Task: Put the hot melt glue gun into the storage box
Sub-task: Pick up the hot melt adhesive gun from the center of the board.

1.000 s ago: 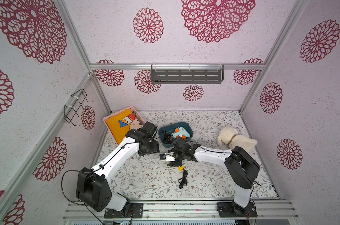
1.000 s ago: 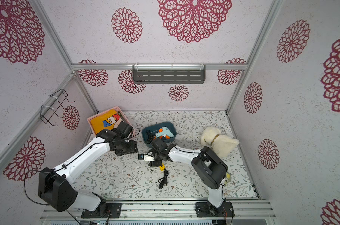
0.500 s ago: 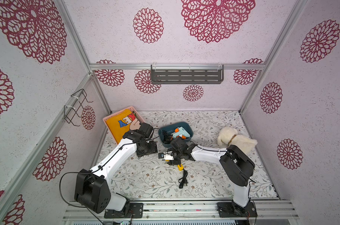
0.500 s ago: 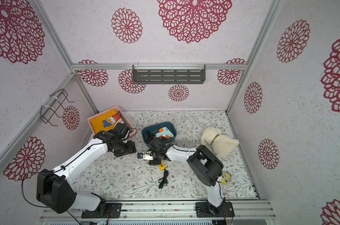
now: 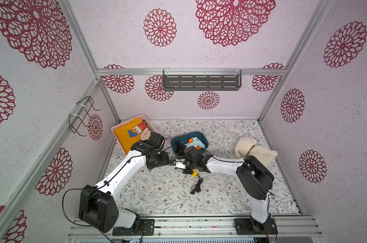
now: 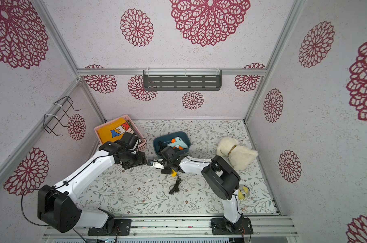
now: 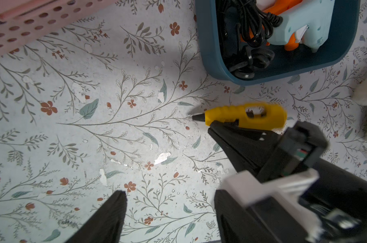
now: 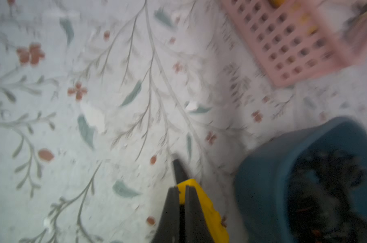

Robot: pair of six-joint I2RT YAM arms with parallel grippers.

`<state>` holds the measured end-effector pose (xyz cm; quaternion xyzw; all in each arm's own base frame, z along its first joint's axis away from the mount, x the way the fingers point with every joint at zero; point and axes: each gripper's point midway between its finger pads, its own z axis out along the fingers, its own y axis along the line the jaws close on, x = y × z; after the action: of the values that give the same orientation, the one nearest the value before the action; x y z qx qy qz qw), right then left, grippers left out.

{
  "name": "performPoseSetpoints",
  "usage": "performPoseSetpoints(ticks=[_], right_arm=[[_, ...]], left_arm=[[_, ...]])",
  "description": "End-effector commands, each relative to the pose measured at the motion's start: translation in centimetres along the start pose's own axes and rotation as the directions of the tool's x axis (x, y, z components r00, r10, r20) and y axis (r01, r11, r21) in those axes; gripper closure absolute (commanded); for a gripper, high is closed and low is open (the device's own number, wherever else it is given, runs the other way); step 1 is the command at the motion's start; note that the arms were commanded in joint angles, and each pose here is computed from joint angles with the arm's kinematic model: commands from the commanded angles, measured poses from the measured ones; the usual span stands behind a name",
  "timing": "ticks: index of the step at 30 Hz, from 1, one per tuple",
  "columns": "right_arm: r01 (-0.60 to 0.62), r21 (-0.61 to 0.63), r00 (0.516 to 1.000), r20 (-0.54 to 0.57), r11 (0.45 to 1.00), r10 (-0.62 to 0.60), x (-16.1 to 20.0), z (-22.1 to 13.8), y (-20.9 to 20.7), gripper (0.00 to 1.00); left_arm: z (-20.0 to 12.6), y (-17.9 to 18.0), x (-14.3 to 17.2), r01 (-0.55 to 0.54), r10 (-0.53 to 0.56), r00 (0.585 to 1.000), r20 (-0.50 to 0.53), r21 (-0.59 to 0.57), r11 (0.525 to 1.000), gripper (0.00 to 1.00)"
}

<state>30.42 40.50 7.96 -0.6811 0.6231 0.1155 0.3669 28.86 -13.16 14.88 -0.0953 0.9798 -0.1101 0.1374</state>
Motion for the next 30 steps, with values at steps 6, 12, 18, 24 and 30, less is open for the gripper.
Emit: performPoseSetpoints(ticks=[6,12,18,24,30], right_arm=[[-0.180,0.081,0.973,0.160,0.980,0.165,-4.0,-6.1,-3.8,1.00],[-0.214,0.026,0.964,0.165,0.977,0.207,-3.1,-7.2,-1.6,1.00],[-0.318,-0.019,0.881,0.362,0.948,0.303,-5.7,-12.2,-2.6,1.00],[-0.505,-0.206,0.574,0.645,0.838,0.504,-6.9,-20.2,-6.5,1.00],[-0.534,-0.408,0.170,0.806,0.740,0.566,-6.7,-27.9,-9.9,1.00]], left_arm=[[-2.1,0.1,-1.9,0.036,-0.039,0.995,0.091,0.038,0.999,0.27],[-2.0,0.0,-2.1,0.064,-0.069,0.993,0.091,0.054,0.996,0.27],[-2.8,-0.7,-2.9,0.064,-0.075,0.990,0.117,0.089,0.994,0.27],[-4.9,-3.8,-5.6,0.067,-0.128,0.975,0.180,0.313,0.948,0.26],[-6.9,-8.2,-8.6,0.083,-0.264,0.946,0.186,0.649,0.756,0.26]])
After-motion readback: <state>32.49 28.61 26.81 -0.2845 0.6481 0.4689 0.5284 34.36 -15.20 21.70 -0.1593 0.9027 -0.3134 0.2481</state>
